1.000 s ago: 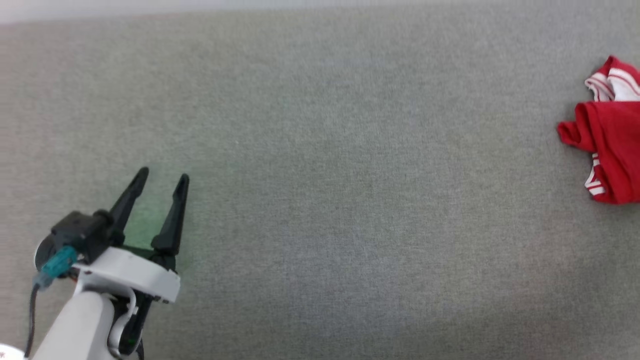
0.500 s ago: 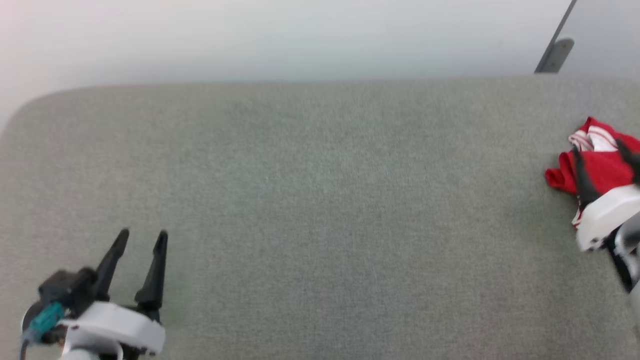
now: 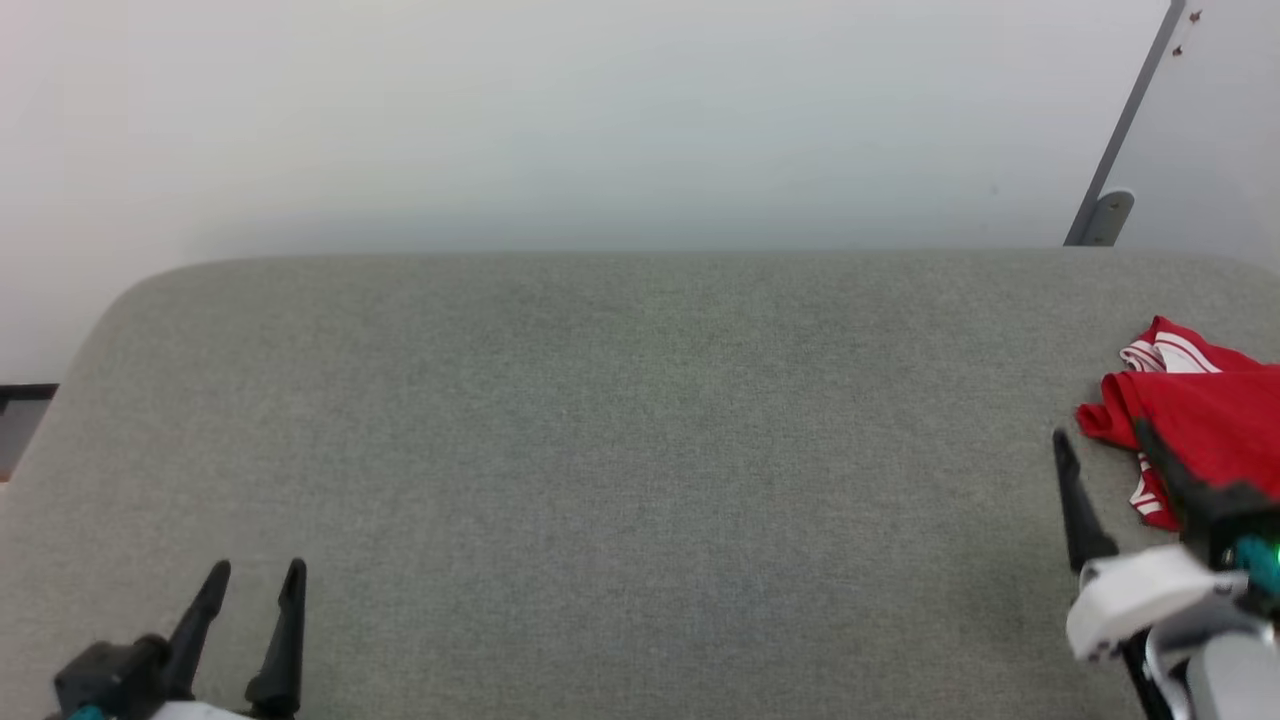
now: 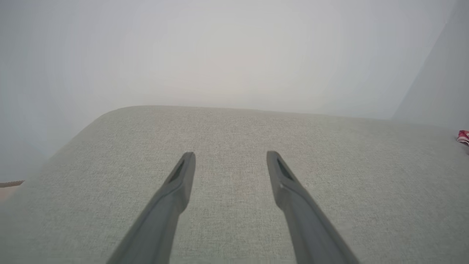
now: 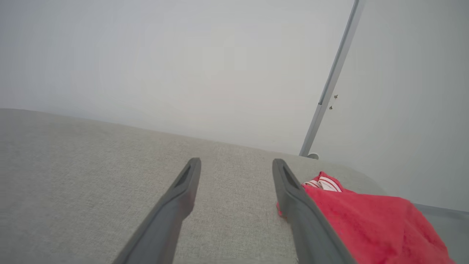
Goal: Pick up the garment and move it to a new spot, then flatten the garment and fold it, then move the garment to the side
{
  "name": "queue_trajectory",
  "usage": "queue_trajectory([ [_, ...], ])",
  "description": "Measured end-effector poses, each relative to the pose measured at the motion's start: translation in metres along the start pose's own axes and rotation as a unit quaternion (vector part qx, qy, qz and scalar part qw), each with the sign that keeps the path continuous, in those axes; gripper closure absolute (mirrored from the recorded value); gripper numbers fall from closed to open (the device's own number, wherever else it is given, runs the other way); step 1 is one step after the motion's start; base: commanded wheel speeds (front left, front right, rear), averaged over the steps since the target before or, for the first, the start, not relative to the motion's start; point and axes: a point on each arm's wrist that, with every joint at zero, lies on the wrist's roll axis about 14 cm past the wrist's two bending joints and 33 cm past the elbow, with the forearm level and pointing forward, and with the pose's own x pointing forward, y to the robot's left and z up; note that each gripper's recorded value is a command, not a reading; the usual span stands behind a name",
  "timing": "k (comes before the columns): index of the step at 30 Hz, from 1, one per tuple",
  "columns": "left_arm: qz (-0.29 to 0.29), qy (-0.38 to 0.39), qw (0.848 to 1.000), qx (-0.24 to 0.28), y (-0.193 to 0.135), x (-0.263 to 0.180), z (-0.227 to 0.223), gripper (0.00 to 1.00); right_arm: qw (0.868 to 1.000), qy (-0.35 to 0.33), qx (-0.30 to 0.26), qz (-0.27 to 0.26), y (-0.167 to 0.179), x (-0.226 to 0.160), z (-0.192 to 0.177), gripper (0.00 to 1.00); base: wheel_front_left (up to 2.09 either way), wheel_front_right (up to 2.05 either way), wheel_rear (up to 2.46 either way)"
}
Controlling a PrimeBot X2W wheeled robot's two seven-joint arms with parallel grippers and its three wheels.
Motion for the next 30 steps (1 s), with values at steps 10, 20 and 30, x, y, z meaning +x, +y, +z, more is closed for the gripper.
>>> queue_trajectory([
  [10,0.025,-0.009,1.000,0.014,0.012,-0.017,0.004,0.00,1.000,-0.002,0.016,-0.008,0.015,-0.033,-0.007,0.00,0.00,0.00,0.00],
  [20,0.022,-0.008,1.000,0.017,0.008,-0.023,0.002,0.00,0.999,0.001,0.034,-0.016,0.023,-0.052,-0.012,0.00,0.00,0.00,0.00],
  [30,0.024,-0.012,1.000,0.008,0.008,-0.023,0.004,0.00,0.999,0.006,0.047,-0.021,0.029,-0.063,-0.016,0.00,0.00,0.00,0.00],
])
